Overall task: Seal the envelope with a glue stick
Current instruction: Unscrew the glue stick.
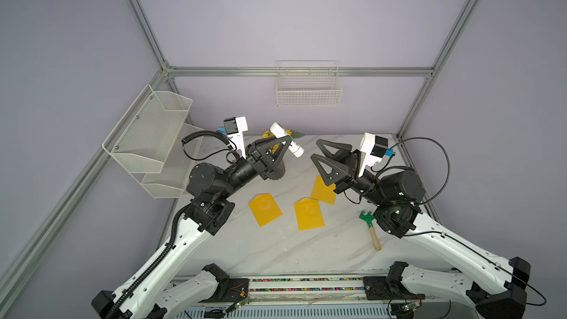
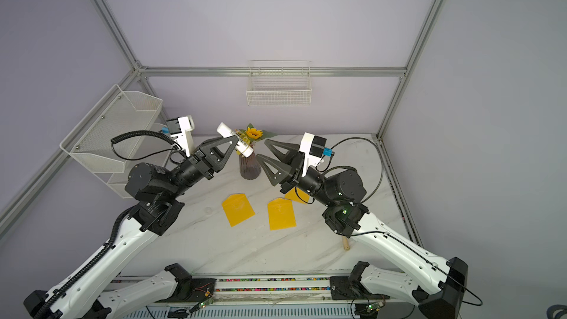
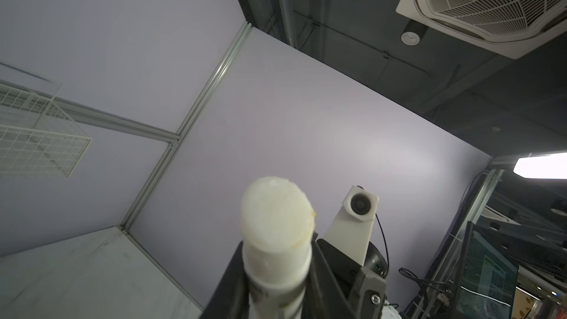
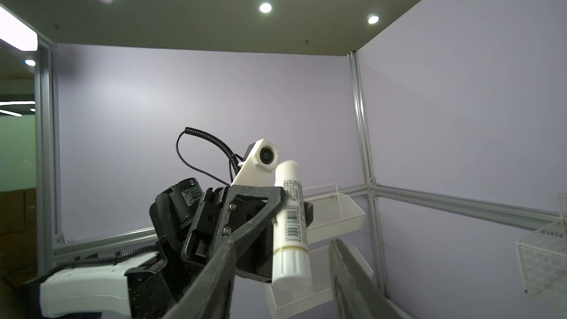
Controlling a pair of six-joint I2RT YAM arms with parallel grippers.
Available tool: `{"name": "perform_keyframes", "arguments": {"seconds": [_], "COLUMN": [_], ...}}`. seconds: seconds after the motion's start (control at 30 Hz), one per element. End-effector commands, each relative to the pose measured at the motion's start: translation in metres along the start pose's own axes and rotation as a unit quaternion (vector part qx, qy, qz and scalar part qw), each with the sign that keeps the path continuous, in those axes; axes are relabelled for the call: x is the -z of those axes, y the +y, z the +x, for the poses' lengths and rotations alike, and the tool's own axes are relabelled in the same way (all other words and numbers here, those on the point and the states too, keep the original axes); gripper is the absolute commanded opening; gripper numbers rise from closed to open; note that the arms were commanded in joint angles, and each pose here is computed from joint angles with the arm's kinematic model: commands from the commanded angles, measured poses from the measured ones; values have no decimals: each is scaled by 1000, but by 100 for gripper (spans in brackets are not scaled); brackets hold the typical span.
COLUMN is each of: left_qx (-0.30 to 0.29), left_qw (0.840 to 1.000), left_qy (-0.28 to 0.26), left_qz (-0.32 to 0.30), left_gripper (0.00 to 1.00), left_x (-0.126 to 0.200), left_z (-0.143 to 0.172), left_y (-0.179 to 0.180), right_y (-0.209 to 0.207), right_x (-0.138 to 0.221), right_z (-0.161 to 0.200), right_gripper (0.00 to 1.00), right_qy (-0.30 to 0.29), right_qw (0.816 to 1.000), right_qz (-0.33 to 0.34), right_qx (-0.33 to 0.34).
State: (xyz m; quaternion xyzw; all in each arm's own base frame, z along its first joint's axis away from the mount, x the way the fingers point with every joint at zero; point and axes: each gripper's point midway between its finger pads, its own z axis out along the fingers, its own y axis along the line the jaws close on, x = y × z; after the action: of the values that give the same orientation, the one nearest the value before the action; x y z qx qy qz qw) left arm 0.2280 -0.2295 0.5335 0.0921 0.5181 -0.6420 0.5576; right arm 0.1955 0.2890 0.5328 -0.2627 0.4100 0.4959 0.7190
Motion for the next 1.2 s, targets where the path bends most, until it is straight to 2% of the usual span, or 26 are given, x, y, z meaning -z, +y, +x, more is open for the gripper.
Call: {"name": "perform_keyframes", "arguments": {"seconds": [0.0,0.17,0.4,0.57,0.93,1.07,1.17], "left_qx": [72,96,99,106,112,111,81], "left_qw": [995,993,993,992,991,992,994], "left_qy": [-63,-68,-70,-69,-66,-63,-60], "left_qz": [-2,-15,-17,-6,3,5,35], "left_gripper": [3,3,3,3,3,3,2], "left_x": [4,5,5,4,2,0,-2], "left_z": [-21,-19,-21,-22,-20,-19,-21], "left_y": [0,10,8,5,4,5,-8], "right_y": [2,-8,-18,-23,-26,-28,-32], "right_x": [-9,-23,-28,-30,-33,-32,-30], "right_z": [6,30,50,54,54,51,49], "right_gripper": [49,45,40,34,32,19,15], "right_qy": [-1,32,59,60,67,66,65], "right_qw": [988,976,971,974,976,979,988], "right_qz": [-18,-16,-7,4,12,20,38], "right_qx": [150,217,230,221,205,190,133]}}
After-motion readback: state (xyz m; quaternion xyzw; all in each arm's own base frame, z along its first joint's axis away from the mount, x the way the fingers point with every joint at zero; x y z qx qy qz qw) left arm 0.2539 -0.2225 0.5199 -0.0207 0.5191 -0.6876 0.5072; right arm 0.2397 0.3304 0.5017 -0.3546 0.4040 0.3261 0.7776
